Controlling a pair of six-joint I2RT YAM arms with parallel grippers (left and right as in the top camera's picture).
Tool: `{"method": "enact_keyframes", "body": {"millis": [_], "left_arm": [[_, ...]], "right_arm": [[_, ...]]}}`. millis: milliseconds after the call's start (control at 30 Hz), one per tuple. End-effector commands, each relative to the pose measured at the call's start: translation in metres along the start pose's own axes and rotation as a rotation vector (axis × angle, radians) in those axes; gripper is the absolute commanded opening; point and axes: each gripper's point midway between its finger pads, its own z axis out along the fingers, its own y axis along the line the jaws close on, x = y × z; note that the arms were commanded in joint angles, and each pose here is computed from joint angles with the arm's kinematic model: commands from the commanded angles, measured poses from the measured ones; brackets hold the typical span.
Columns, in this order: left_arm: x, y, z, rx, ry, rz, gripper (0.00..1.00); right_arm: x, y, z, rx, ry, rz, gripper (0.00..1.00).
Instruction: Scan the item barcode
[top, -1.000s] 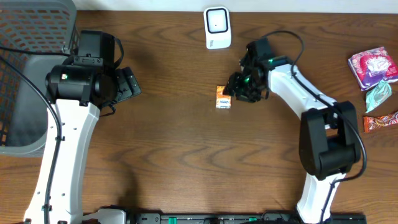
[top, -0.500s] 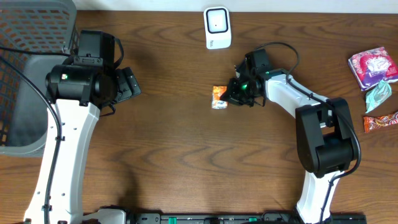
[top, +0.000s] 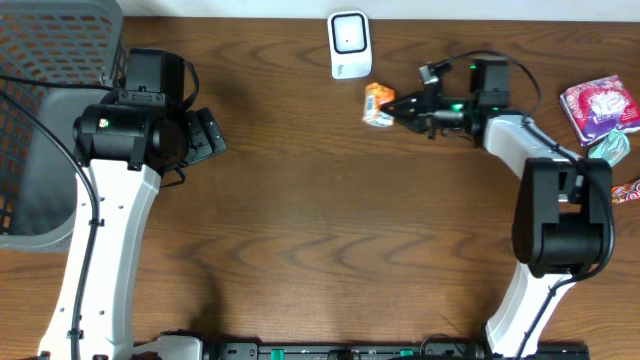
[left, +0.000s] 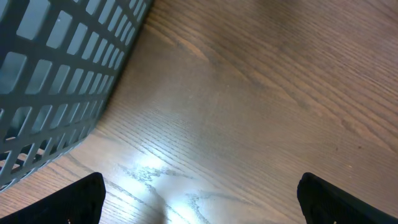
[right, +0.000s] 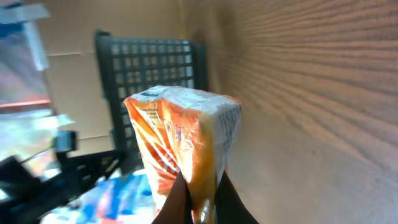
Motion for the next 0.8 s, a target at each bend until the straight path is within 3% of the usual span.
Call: {"method": "enact_keyframes", "body": {"millis": [0,233,400,633,767], "left_arm": [[-0.001,0.001,0.000,-0.006,-0.001,-0.010,0.98],[-0.001,0.001,0.000,-0.006,-0.001,-0.010,0.98],[-0.001,0.001,0.000,-0.006,-0.001,-0.010,0.98],[-0.001,0.001,0.000,-0.006,-0.001,-0.010,0.98],[-0.001,0.001,0.000,-0.006,-0.001,-0.010,0.98]], "right_arm": [[0.010,0.013,-0.011,-0.097,0.073,0.047,0.01],[0.007,0.012,-0.007,-0.080,0.059,0.029,0.01],[-0.021,0.057,0.006,-0.097,-0.015,-0.098,0.02],[-0.078,0.136,0.039,-0.018,-0.306,-0.324,0.02],[-0.106,0.129,0.051,0.266,-0.525,-0.376,0.02]]}}
